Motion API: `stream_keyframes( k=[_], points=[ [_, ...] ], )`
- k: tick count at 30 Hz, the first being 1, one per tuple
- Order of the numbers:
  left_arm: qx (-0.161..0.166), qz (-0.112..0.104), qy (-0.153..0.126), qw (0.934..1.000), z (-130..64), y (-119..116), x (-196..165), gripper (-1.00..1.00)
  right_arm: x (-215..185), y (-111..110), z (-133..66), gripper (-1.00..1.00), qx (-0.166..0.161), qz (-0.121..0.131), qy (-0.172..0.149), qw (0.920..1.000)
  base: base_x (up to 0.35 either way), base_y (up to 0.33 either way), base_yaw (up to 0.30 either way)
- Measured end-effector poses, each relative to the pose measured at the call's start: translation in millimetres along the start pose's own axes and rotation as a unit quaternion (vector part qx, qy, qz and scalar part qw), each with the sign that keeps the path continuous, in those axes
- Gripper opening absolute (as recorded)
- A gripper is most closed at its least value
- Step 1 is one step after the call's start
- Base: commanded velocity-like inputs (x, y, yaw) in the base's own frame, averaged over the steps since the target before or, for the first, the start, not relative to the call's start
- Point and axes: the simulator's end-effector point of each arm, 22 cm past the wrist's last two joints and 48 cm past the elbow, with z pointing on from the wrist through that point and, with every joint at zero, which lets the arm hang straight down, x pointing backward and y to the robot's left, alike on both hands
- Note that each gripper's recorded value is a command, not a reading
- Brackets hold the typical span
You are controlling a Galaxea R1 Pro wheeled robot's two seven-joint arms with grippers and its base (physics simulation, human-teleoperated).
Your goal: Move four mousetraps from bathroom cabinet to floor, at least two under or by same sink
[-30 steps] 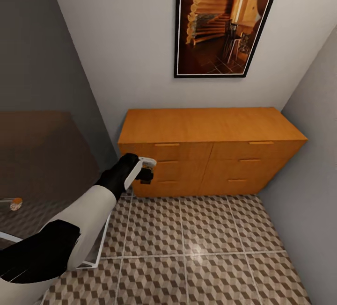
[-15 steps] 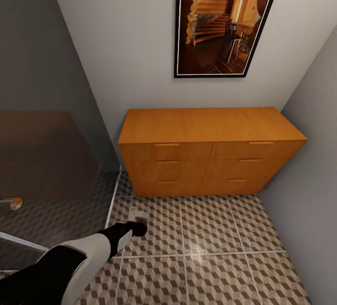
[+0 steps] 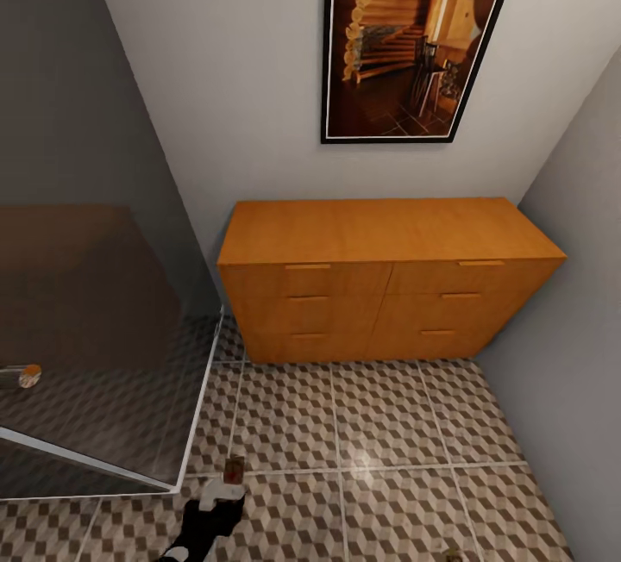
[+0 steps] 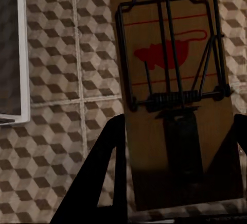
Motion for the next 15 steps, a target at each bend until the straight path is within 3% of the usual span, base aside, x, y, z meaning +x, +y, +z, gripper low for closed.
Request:
stream_keyframes(
  k=[3,6,10,15],
  points=[
    [-0.010,0.004,-0.016,0.9998,-10.3,17.3,14.9,-1.00,-19.8,-1.0,31.0,-1.00,-0.042,-0.015,0.001,0.9990,0.000,0.000,0.000],
    [-0.015,0.006,-0.031,0.9994,-21.2,26.4,28.1,-1.00,-31.3,-15.7,51.2,-1.00,-0.065,-0.036,0.008,0.9972,0.000,0.000,0.000],
    [-0.030,0.013,-0.030,0.9990,-32.0,52.1,45.8,-1.00,-38.8,-34.0,59.8,-1.00,-0.066,-0.050,0.004,0.9966,0.000,0.000,0.000],
    [-0.038,0.021,-0.024,0.9988,-44.6,68.8,66.8,-1.00,-41.8,-47.1,62.9,-1.00,-0.048,-0.044,0.001,0.9979,0.000,0.000,0.000]
  ],
)
